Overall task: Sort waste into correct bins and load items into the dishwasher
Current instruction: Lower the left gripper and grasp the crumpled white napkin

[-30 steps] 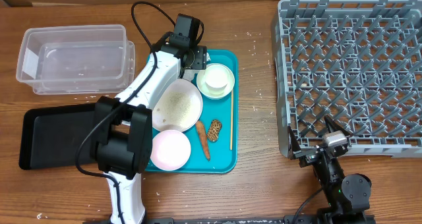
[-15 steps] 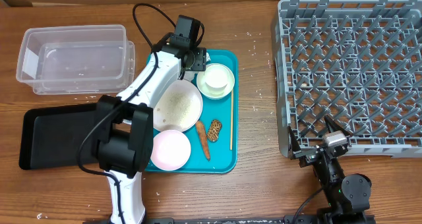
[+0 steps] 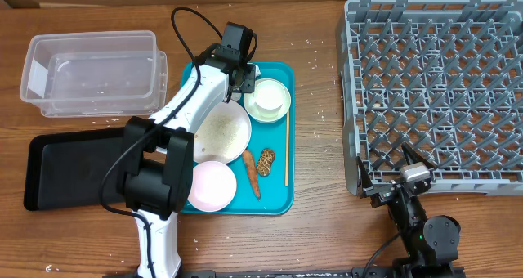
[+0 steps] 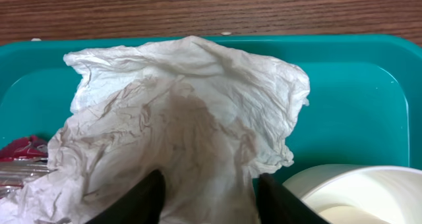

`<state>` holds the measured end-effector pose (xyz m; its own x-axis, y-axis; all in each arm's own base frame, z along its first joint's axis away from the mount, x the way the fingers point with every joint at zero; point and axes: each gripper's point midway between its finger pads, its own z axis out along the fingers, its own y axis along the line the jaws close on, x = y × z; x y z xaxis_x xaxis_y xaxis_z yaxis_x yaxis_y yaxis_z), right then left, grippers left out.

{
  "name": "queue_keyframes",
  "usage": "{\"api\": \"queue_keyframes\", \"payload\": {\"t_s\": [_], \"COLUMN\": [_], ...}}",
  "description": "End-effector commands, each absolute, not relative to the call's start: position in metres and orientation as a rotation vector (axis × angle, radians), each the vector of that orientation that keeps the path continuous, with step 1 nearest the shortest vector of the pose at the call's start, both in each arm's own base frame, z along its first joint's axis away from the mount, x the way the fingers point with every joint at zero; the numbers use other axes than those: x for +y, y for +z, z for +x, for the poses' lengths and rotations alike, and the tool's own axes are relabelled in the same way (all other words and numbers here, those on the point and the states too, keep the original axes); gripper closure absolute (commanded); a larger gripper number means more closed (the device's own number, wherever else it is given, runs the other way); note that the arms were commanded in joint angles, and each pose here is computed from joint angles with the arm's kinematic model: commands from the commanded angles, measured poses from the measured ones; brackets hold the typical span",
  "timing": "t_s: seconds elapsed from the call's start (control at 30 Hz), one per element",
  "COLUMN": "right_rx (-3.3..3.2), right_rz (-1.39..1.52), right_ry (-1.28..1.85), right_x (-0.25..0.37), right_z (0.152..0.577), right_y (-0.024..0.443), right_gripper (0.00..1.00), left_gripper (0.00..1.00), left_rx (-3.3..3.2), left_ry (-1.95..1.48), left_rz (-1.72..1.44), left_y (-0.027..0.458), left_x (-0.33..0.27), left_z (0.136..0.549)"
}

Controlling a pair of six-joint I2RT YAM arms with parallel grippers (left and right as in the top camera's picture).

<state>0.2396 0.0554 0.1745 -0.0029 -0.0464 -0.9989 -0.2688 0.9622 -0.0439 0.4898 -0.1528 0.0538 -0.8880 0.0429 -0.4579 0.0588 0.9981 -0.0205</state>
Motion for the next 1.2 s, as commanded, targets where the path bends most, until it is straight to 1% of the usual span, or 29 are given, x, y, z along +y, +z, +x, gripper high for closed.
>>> {"api": "queue_keyframes", "payload": {"t_s": [0.0,0.2,0.27,0.43,0.57,0.6,0.67,0.7,0.73,0.77,0.8,0.93,1.17], "right_rx": [1.566,1.566,1.566,1.566,1.566,1.566,1.566,1.566,1.566,1.566,1.566,1.566,1.566], "right_rz": [-0.251,-0.251,-0.251,-0.251,-0.251,-0.251,-0.251,-0.251,-0.251,-0.251,-0.251,-0.251,-0.251], "right_ry": [0.18,0.18,0.18,0.18,0.18,0.18,0.18,0.18,0.18,0.18,0.18,0.18,0.18], "right_x": [0.056,0.056,0.056,0.056,0.056,0.056,0.056,0.056,0.056,0.056,0.056,0.056,0.056], "right_z": [0.24,0.24,0.24,0.24,0.24,0.24,0.24,0.24,0.24,0.24,0.24,0.24,0.24], "right_y": [0.172,0.172,0.172,0.173,0.172,0.172,0.173,0.173,0.172,0.172,0.173,0.172,0.173], "right_gripper": [0.0,0.0,0.0,0.0,0.0,0.0,0.0,0.0,0.0,0.0,0.0,0.0,0.0], "left_gripper": [0.58,0.83,0.96,0.96,0.96,0.91,0.74,0.63,0.34,0.25,0.14,0.13,0.15], "left_rx": [2.663,2.658,2.658,2.645,2.652,2.67,2.696,2.707,2.721,2.728,2.735,2.705,2.66], "left_ry": [-0.039,-0.021,-0.02,-0.007,-0.017,-0.043,-0.066,-0.061,-0.053,-0.052,-0.047,-0.055,0.075], "left_rz": [0.099,0.131,0.131,0.125,0.127,0.138,0.167,0.184,0.207,0.214,0.227,0.227,0.137], "left_y": [0.053,0.053,0.054,0.065,0.085,0.088,0.091,0.09,0.089,0.088,0.086,0.083,0.076], "left_x": [-0.155,-0.154,-0.154,-0.152,-0.154,-0.157,-0.161,-0.161,-0.161,-0.16,-0.16,-0.162,-0.145], "left_z": [0.492,0.492,0.492,0.494,0.494,0.491,0.485,0.482,0.479,0.477,0.475,0.485,0.501]}}
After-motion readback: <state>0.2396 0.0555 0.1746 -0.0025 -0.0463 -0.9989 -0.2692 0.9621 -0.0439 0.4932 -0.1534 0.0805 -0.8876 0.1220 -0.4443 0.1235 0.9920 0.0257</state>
